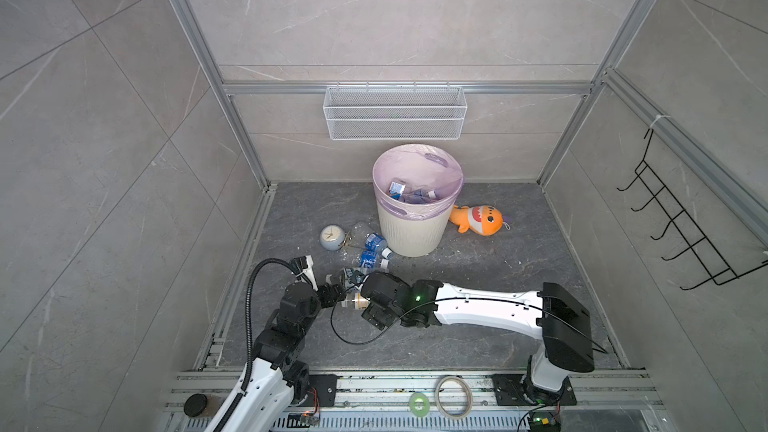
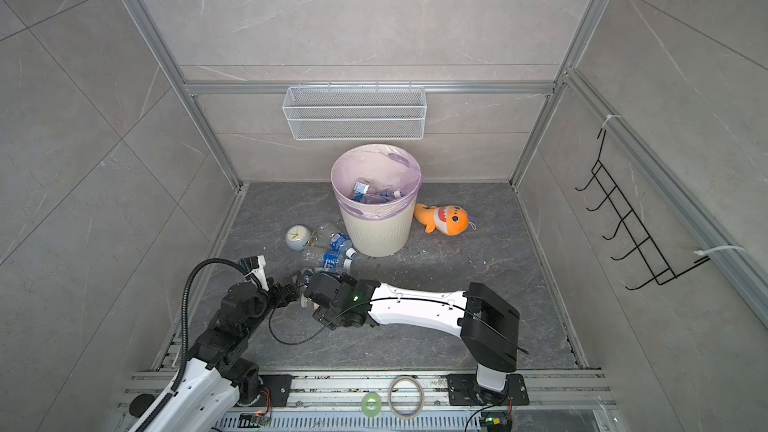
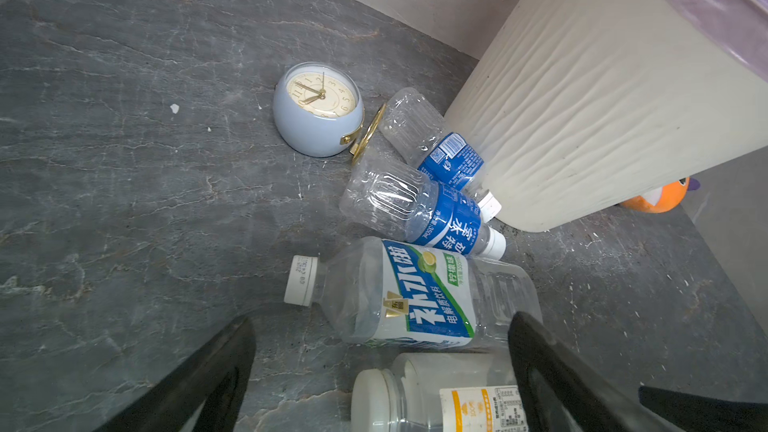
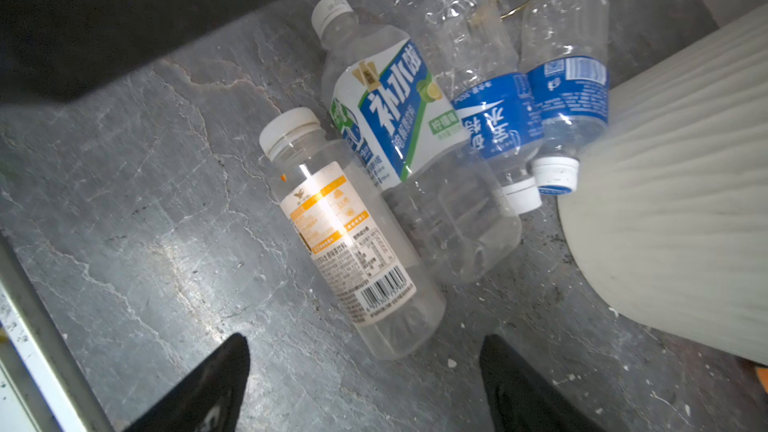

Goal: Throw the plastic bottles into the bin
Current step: 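Return the left gripper to the pile while the right gripper reaches the bottles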

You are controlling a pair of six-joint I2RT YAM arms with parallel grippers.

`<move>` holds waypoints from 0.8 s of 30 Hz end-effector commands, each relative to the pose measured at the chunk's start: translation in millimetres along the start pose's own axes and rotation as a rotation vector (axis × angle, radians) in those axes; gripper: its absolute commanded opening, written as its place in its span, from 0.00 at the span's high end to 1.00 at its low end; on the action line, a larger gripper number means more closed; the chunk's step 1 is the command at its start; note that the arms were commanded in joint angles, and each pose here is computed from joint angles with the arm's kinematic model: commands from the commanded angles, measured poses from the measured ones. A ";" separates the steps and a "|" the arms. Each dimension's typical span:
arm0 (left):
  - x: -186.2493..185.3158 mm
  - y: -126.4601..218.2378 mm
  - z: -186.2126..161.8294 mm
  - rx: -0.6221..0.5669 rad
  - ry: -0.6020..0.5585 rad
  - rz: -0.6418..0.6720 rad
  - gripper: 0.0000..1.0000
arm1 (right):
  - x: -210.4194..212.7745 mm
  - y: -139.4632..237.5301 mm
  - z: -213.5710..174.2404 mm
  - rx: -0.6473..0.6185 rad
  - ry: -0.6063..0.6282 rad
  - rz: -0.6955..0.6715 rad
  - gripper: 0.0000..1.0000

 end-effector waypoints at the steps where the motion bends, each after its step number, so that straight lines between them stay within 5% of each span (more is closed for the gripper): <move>1: 5.2 2.4 3.2 -0.038 -0.007 0.032 0.03 | 5.8 -10.2 9.0 0.005 0.041 0.032 0.11; 24: 22.5 10.1 0.4 -0.119 0.058 0.088 0.05 | 1.9 -60.2 6.5 0.079 0.046 0.060 0.10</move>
Point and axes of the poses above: each gripper's point midway between its finger pads, its own y axis back along the fingers, its own x axis along the line the jaws close on, z = x × y, the point moved 7 cm from there along y, back along the fingers, and after that the axes turned 8 degrees about y, right-handed, at the moved point
